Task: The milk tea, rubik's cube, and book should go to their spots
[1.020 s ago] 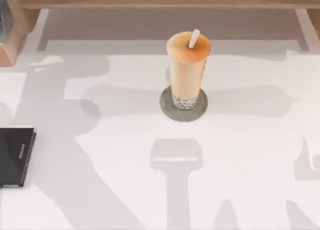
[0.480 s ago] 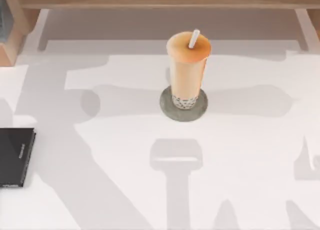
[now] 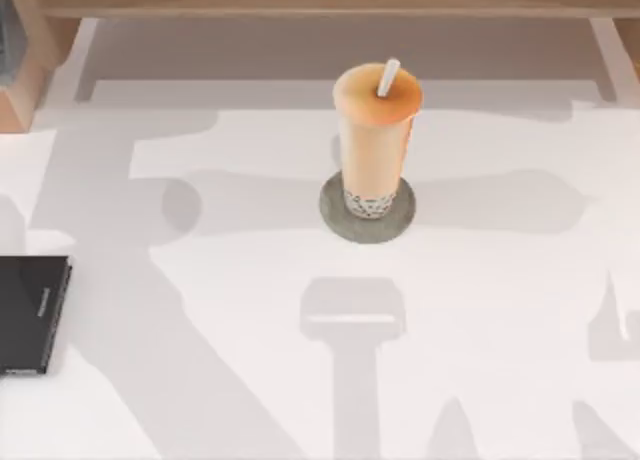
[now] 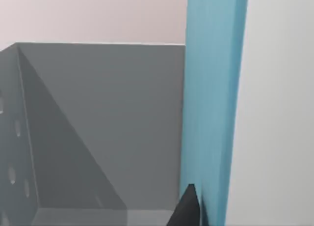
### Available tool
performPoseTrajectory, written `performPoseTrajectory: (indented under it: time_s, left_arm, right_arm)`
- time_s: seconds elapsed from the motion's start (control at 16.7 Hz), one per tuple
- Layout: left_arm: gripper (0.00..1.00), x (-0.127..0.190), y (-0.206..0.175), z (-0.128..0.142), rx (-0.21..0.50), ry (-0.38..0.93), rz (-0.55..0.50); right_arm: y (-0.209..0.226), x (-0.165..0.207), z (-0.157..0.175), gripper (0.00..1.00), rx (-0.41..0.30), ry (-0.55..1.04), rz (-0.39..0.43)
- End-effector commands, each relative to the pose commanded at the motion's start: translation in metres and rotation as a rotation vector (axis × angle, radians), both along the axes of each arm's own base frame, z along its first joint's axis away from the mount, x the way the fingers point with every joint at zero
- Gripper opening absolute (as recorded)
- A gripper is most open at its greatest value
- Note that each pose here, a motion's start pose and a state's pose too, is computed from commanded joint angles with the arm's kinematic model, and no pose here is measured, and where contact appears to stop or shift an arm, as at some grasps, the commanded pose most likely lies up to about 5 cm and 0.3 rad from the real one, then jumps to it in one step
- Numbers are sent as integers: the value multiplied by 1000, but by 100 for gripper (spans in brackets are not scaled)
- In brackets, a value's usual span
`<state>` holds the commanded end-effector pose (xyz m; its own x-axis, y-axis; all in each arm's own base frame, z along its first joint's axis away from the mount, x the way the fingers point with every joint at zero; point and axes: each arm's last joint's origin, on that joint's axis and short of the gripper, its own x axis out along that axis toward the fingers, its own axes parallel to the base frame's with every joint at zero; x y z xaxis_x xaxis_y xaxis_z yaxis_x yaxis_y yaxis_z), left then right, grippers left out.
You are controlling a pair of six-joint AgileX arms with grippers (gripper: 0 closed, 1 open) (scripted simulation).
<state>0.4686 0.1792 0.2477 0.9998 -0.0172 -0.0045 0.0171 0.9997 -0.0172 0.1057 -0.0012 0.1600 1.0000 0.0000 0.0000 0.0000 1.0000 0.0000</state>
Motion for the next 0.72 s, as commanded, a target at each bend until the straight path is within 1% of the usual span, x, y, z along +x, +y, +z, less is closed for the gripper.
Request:
performPoseTrajectory:
  time_s: [0.24,0.3,0.72]
  left_arm:
    - [2,0,0,0,0,0,0]
    - [0,0,0,0,0,0,0]
    - [0,0,0,0,0,0,0]
  right_arm:
    - [0,0,0,100,0,0,0]
    - [0,0,0,100,0,0,0]
    - [0,0,0,100,0,0,0]
